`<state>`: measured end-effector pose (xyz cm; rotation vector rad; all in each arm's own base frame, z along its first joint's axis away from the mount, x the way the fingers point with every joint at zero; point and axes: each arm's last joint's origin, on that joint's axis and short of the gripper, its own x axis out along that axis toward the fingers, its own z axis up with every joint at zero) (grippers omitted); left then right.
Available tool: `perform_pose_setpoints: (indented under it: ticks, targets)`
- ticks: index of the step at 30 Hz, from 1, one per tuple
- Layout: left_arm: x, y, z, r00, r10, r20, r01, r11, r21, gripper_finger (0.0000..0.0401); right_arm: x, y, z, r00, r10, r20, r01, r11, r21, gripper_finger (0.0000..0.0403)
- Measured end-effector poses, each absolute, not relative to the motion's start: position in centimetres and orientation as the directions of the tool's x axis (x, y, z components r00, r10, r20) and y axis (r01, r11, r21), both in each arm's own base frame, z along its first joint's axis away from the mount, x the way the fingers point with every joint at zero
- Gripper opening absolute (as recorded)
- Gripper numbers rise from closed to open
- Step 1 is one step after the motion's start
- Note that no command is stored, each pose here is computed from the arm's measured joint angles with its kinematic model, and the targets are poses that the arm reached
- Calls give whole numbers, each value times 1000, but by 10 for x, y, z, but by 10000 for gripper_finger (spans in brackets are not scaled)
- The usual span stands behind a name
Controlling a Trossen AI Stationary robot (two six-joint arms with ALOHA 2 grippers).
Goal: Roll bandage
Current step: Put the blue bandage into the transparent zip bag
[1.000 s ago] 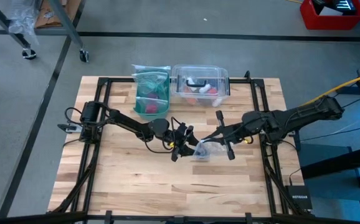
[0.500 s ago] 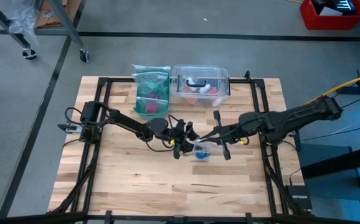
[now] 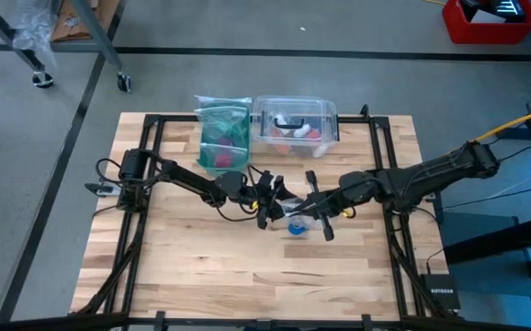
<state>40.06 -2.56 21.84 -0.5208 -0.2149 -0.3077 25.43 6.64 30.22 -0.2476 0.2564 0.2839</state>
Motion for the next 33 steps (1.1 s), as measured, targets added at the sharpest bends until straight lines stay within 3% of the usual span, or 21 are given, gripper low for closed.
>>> perform_pose_setpoints:
  ticks: [12, 33]
  targets:
    - [402, -25, 218, 920, -294, 260, 385, 805, -452, 200, 243, 63, 313, 941, 228, -250, -286, 930, -231, 1]
    - [401, -6, 217, 887, -394, 239, 459, 702, -545, 200, 225, 56, 310, 920, 135, -369, -236, 940, -245, 1]
